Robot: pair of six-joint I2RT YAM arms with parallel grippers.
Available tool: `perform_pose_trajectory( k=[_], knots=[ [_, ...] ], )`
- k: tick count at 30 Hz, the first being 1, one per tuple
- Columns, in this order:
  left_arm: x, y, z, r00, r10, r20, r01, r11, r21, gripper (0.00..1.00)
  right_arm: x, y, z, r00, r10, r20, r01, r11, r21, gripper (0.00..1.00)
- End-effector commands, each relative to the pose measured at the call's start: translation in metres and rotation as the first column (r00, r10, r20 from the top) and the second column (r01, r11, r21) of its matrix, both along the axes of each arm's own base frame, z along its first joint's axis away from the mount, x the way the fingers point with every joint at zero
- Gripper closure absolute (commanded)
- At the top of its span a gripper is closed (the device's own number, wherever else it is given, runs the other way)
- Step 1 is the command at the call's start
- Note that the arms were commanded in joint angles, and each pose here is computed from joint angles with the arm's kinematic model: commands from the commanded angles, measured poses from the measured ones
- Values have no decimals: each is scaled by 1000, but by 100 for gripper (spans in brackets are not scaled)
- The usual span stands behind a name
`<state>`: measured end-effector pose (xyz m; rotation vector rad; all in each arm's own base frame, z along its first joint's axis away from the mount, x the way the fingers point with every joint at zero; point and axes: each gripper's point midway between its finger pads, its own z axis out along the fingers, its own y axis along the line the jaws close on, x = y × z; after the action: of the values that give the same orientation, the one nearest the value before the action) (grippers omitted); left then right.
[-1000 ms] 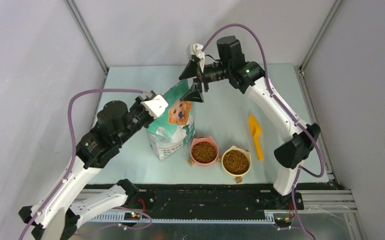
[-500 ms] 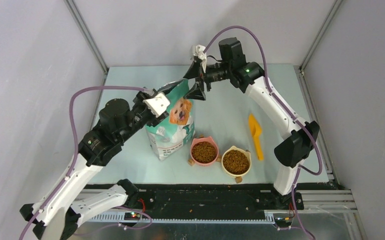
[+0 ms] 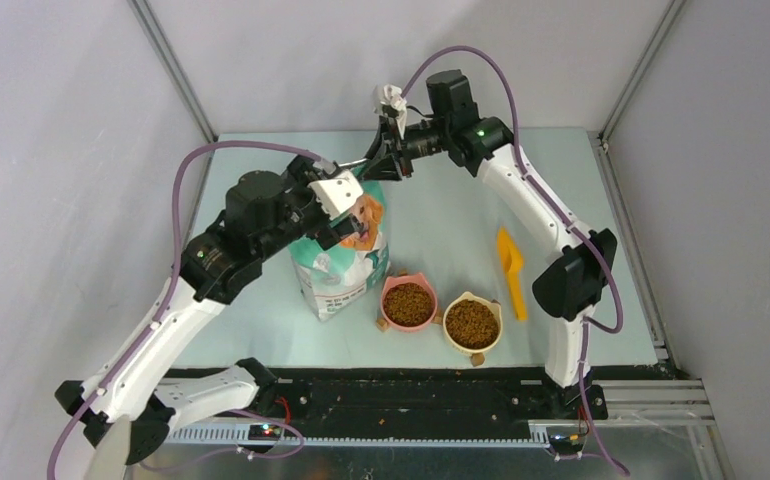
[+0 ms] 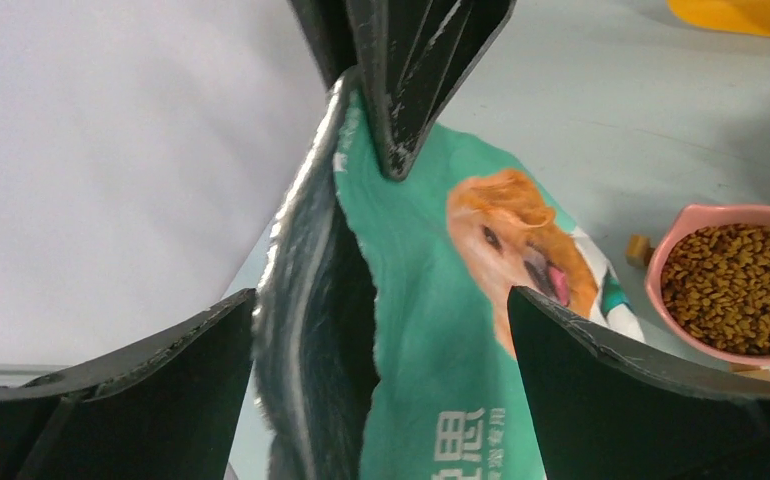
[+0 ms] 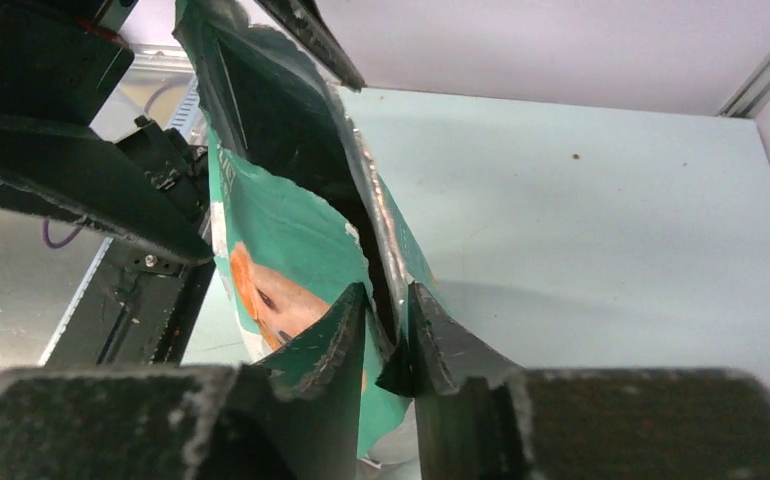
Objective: Serve the pet food
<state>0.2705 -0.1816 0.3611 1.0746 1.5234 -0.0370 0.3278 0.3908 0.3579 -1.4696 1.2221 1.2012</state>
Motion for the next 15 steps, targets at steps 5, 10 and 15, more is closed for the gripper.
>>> perform_pose_trajectory(
  k=[5,10,15],
  knots=[
    [0,26,16,1000,-1,11,0,998,59,1,-7,-21,22,998,19,56,-18,1000,-11,100],
    [-26,36,1,997,-56,-60,62,993,105,0,-9,-29,32,997,-2,76,3,1000,-16,100],
    [-36,45,-23,993,-50,-105,65,988,142,1,-6,-32,40,993,-39,109,41,999,-16,100]
  ],
)
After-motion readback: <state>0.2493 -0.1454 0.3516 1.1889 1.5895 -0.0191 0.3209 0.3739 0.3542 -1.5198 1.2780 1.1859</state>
